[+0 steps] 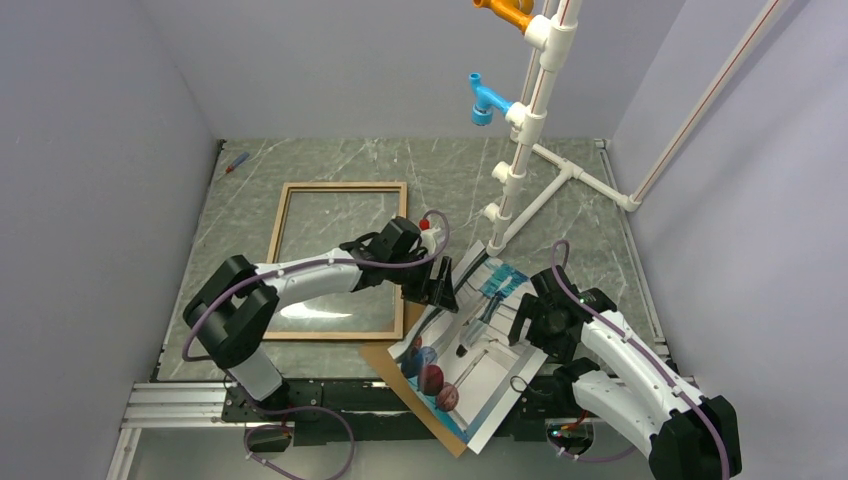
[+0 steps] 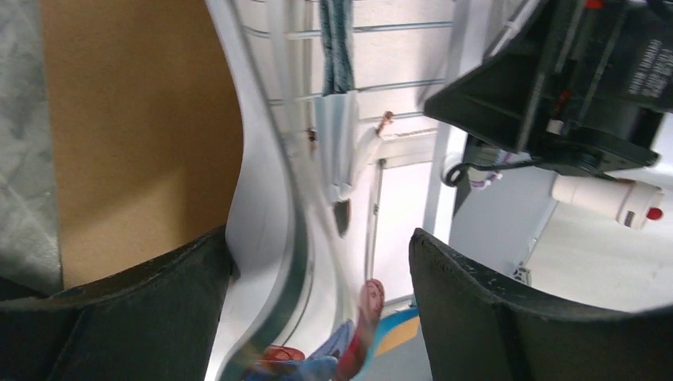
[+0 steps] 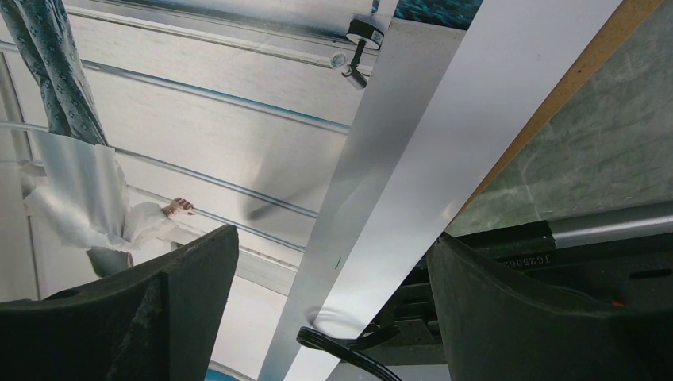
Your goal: Put the photo into the frame
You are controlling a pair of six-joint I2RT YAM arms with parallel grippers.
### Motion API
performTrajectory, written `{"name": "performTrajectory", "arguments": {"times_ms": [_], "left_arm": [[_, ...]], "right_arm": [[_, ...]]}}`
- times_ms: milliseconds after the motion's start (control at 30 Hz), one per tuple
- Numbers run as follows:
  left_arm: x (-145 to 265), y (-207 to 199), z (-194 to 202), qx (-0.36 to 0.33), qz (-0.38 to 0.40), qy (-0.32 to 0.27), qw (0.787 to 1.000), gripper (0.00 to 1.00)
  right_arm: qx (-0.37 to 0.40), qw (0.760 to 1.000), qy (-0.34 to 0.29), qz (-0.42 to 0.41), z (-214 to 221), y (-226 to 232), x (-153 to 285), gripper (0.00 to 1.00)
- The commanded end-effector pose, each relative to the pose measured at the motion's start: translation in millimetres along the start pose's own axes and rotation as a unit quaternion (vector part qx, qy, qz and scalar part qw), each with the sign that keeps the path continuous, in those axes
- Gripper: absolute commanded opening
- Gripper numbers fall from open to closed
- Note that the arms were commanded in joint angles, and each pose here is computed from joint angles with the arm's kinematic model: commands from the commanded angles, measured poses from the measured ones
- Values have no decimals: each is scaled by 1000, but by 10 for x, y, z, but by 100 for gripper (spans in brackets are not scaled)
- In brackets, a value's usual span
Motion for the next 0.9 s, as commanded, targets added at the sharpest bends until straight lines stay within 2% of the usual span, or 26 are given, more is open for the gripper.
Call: {"name": "performTrajectory", "arguments": {"times_ms": [0, 133, 267, 467, 567, 667, 733, 867], "left_arm": [[260, -470, -18, -29, 88, -10, 996, 83], [404, -632, -47, -39, 109, -25, 993, 83], [423, -714, -34, -39, 128, -13, 991, 83], [327, -330, -20, -13, 5, 1, 1000, 81], [273, -208, 9, -4, -22, 10, 1000, 77], [229, -149, 47, 5, -26, 18, 999, 69], [198, -97, 82, 11, -33, 25, 999, 59], [190, 11, 121, 21, -58, 27, 998, 25]], "right_arm": [[3, 995, -59, -78, -287, 316, 128, 88], [3, 995, -59, -79, -288, 318, 128, 88], [4, 995, -58, -78, -292, 322, 121, 88], [5, 995, -59, -80, -297, 327, 135, 88], [7, 995, -61, -81, -302, 331, 144, 88], [7, 995, -60, -83, -304, 339, 153, 88], [7, 995, -61, -83, -308, 341, 163, 88], [10, 994, -65, -86, -326, 354, 201, 88]]}}
Point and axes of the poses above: each gripper's point midway between its finger pads, its own x axis back along the fingers, its own y axis along the line the jaws close on, z = x × y, the point moved 3 cm from there along x, back along the fingers, and after that the axes turned 7 degrees about x, right-handed, at the moved point
